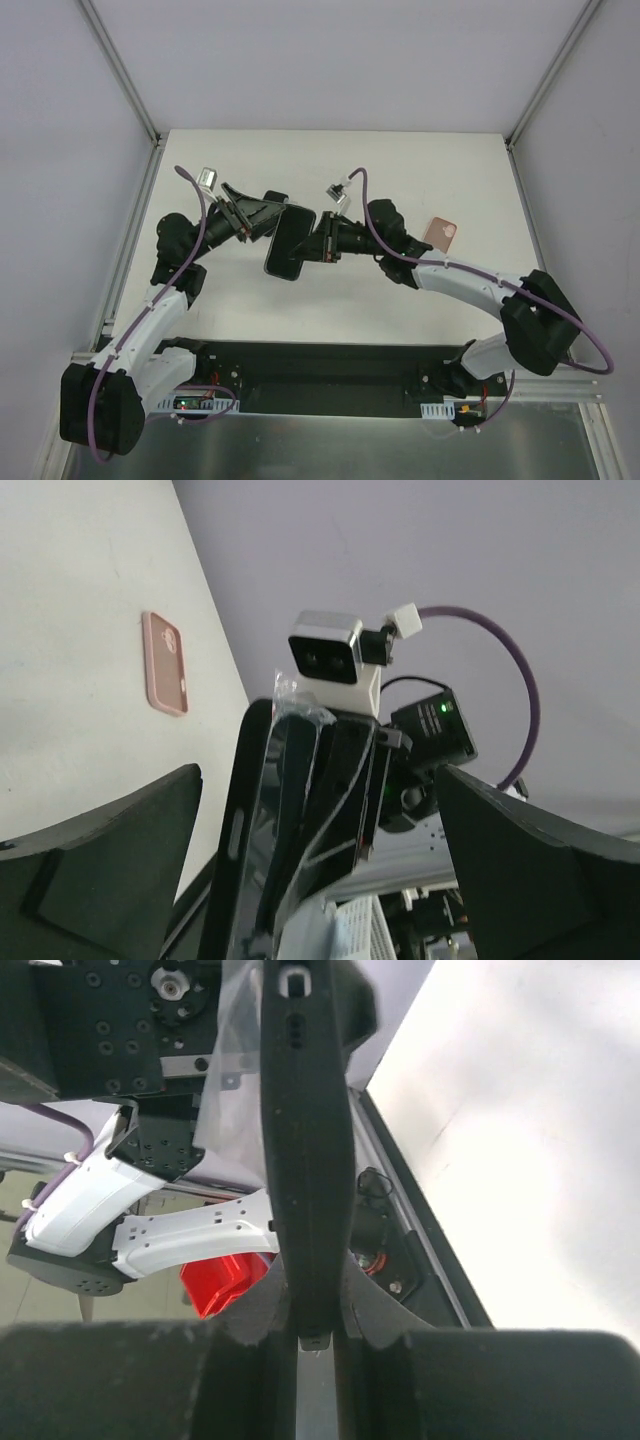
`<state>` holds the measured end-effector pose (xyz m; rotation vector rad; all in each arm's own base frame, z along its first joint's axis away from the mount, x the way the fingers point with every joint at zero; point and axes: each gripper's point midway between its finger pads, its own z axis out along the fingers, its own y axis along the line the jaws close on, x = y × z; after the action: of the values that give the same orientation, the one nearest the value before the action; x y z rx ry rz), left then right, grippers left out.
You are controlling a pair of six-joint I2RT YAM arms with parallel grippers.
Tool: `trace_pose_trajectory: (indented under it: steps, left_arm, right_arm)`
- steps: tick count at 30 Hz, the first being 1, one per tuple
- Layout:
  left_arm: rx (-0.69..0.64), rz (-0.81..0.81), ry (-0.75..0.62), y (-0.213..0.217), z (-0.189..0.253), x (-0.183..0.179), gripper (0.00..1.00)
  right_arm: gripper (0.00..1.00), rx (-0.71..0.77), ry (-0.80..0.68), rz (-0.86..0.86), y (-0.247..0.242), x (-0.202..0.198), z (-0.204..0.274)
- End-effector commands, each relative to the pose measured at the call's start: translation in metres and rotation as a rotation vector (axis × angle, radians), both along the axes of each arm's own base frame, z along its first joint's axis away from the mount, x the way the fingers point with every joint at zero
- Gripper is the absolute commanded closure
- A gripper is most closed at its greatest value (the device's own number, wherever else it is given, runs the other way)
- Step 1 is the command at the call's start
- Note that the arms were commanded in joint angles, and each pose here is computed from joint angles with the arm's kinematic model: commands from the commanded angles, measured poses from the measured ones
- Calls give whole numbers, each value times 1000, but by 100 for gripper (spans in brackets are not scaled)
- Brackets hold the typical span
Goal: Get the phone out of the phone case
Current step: Adjust the phone.
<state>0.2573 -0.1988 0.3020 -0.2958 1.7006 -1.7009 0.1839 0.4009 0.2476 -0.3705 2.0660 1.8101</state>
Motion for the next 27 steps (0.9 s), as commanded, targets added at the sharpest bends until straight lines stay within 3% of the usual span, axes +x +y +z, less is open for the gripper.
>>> trace_pose_trajectory:
  steps: [1,12,20,23,27]
  left_arm:
    - [41,-134,-107,-9,16,-24,1]
    - [24,-284,-72,-16,-21,-50,2]
    - [15,-317,-144,-19,-6,-60,37]
    - [16,-348,-159,-22,-5,-67,42]
    - [22,-372,-174,-25,-7,-75,40]
  right_arm:
    - [99,133,-205,-17,-23,-3,55]
    - [99,137,-293,-4,-36,-9,73]
    - [99,111,-253,-19,-30,-1,62]
    - [99,110,-242,-33,-28,3,63]
    - [99,101,-222,-59,-27,11,60]
